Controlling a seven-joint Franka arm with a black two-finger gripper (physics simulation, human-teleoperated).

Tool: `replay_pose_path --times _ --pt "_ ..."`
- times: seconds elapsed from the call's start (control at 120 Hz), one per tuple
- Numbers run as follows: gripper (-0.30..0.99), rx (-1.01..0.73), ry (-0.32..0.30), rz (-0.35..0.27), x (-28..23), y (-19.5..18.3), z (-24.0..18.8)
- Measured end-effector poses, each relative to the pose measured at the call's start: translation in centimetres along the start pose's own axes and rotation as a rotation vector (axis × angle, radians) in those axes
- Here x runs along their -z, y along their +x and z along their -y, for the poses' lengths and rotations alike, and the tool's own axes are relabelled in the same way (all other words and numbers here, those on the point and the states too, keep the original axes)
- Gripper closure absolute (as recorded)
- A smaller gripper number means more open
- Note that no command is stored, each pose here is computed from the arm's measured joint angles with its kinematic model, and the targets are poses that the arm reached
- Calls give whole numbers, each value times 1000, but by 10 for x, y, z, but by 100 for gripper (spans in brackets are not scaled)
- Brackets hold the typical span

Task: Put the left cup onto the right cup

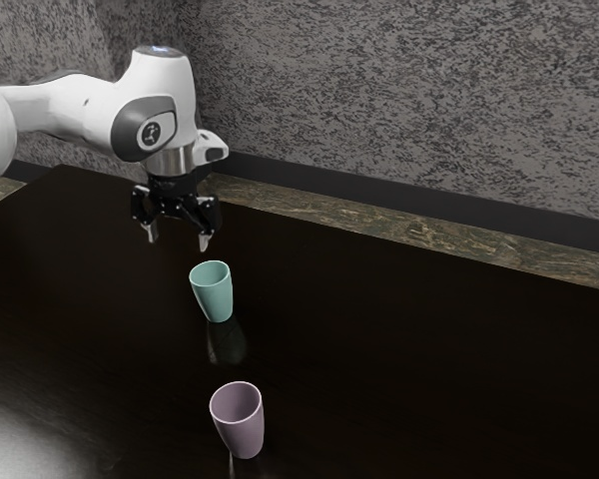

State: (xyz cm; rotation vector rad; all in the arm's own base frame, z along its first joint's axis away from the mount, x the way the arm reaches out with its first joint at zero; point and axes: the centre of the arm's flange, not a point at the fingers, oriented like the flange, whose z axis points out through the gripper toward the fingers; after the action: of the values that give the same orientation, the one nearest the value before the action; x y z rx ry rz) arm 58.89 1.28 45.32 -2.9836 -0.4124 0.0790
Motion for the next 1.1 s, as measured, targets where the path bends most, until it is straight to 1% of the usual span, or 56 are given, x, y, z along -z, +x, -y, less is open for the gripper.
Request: replay_pose_path --times 0.275,0.5,0.817,1.1 --pt "0 -44 -27 -22 -23 12 -21" --pt "0 -59 -40 -38 -39 22 -28" --pt "0 -58 -72 -35 -64 34 -36" --pt "0 -62 -75 -35 -86 41 -40"
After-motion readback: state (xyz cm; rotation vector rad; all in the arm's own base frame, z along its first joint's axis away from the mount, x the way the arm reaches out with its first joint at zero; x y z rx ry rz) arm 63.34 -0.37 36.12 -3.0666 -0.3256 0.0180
